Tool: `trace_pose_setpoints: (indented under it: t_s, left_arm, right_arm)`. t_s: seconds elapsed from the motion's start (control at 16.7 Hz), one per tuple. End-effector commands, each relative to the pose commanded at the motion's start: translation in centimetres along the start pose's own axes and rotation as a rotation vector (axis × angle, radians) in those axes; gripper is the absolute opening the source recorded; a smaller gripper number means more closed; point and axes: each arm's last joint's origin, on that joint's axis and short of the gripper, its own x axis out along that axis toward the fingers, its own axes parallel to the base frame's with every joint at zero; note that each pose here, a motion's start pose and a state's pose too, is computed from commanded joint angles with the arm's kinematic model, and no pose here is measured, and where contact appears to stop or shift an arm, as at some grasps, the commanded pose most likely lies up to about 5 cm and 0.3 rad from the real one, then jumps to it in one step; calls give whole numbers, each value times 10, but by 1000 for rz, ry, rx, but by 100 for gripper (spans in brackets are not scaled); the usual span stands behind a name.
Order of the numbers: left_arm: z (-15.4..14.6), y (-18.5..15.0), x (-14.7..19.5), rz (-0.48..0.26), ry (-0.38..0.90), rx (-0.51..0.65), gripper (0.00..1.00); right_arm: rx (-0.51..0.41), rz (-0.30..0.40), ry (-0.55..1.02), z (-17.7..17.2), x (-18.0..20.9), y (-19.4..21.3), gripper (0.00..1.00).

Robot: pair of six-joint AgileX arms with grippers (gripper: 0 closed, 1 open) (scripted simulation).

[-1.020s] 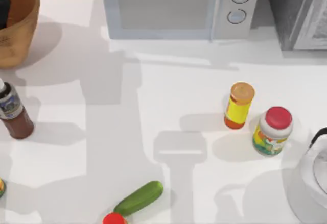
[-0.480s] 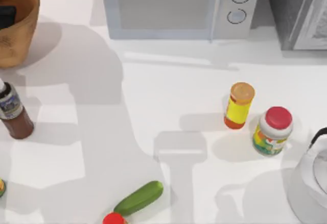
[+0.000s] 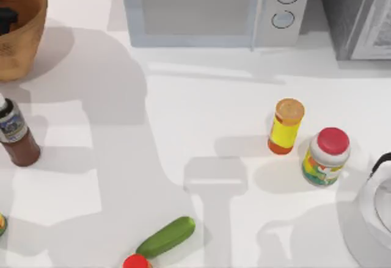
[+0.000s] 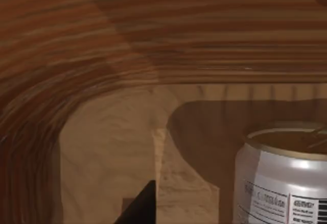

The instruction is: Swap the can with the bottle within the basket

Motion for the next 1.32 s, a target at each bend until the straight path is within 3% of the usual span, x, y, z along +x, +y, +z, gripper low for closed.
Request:
trace_pose_setpoints:
  t_s: [0.42, 0.9, 0.96, 1.14, 1.32]
  left_arm:
    - [0, 0, 0, 0, 0, 0, 2]
    - [0, 0, 0, 0, 0, 0, 0]
    - [2, 1, -19, 12, -34, -1, 0]
    - [3, -5, -26, 5, -52, 4, 0]
    - [5, -26, -56, -22, -121, 29, 0]
  right_arm:
    - [0, 0, 0, 0, 0, 0, 100]
    - [0, 0, 0, 0, 0, 0, 100]
    - [0, 0, 0, 0, 0, 0, 100]
    - [0, 0, 0, 0, 0, 0, 100]
    - [0, 0, 0, 0, 0, 0, 100]
